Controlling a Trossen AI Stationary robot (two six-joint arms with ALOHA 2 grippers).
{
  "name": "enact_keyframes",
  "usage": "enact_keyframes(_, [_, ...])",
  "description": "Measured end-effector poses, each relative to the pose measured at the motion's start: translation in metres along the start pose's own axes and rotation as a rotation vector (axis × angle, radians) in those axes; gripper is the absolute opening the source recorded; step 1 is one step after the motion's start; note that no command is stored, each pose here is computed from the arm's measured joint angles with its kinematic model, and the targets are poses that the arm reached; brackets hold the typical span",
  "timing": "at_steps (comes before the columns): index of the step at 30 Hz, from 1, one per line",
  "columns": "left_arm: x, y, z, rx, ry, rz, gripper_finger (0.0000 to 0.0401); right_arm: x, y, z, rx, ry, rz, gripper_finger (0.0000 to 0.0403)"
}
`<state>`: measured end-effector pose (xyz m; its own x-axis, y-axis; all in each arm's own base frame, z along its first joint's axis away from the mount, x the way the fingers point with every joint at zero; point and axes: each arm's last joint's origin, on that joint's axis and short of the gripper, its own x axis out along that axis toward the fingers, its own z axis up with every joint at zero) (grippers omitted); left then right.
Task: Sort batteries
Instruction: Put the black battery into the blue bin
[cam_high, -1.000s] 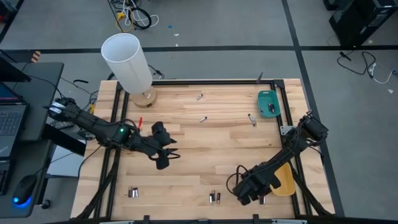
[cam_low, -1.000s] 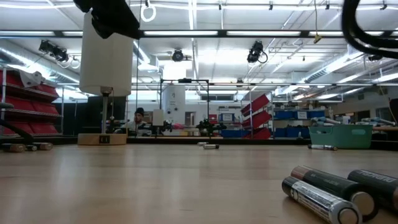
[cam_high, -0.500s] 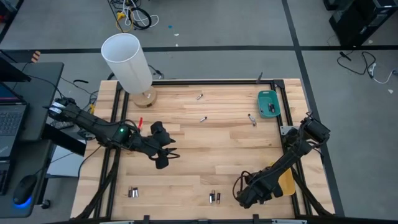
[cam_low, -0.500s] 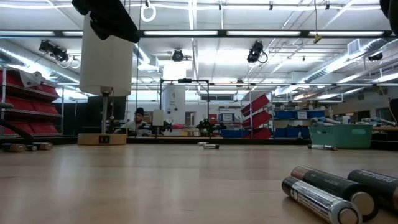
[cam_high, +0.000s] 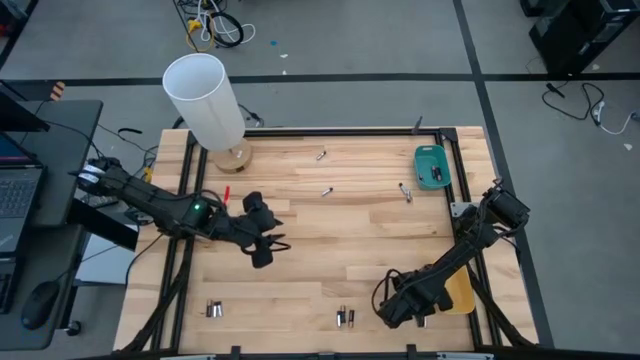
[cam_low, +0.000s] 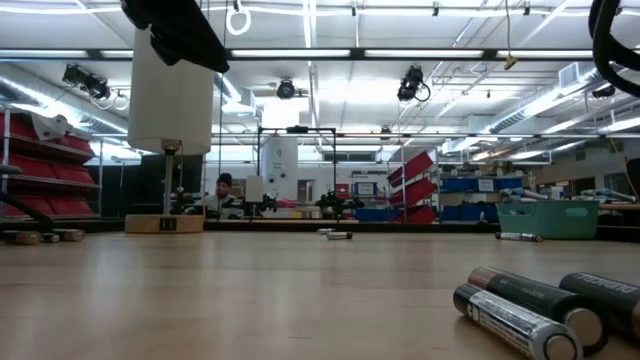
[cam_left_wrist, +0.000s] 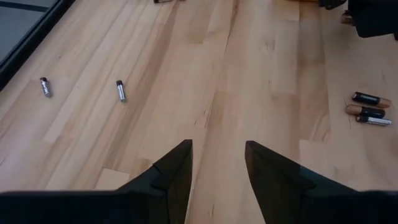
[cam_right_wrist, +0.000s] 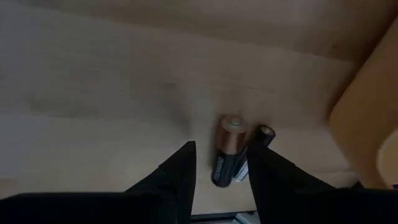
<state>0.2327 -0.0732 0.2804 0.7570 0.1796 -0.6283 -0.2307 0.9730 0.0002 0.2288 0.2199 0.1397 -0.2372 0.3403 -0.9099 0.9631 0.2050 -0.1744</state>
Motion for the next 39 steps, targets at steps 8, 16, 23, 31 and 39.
enact_keyframes(8, [0.0,0.001,0.0,0.014,0.0,0.003,0.0163,0.007,-0.001,0.004,0.0,0.026,0.015,0.0122])
enact_keyframes(16, [0.0,0.001,0.0,0.025,0.001,0.002,0.0163,0.008,0.001,0.012,-0.008,0.045,0.017,0.0052])
enact_keyframes(23, [0.0,0.002,-0.001,0.033,0.017,0.011,0.0163,0.005,0.004,0.015,-0.03,0.048,0.028,0.0024])
enact_keyframes(31, [-0.023,0.01,0.006,-0.009,-0.064,-0.038,0.0163,-0.019,0.028,0.026,-0.112,-0.082,0.188,0.0034])
enact_keyframes(39, [-0.048,0.024,0.009,-0.005,-0.141,-0.044,0.0163,-0.056,0.053,0.072,-0.141,-0.233,0.279,0.0033])
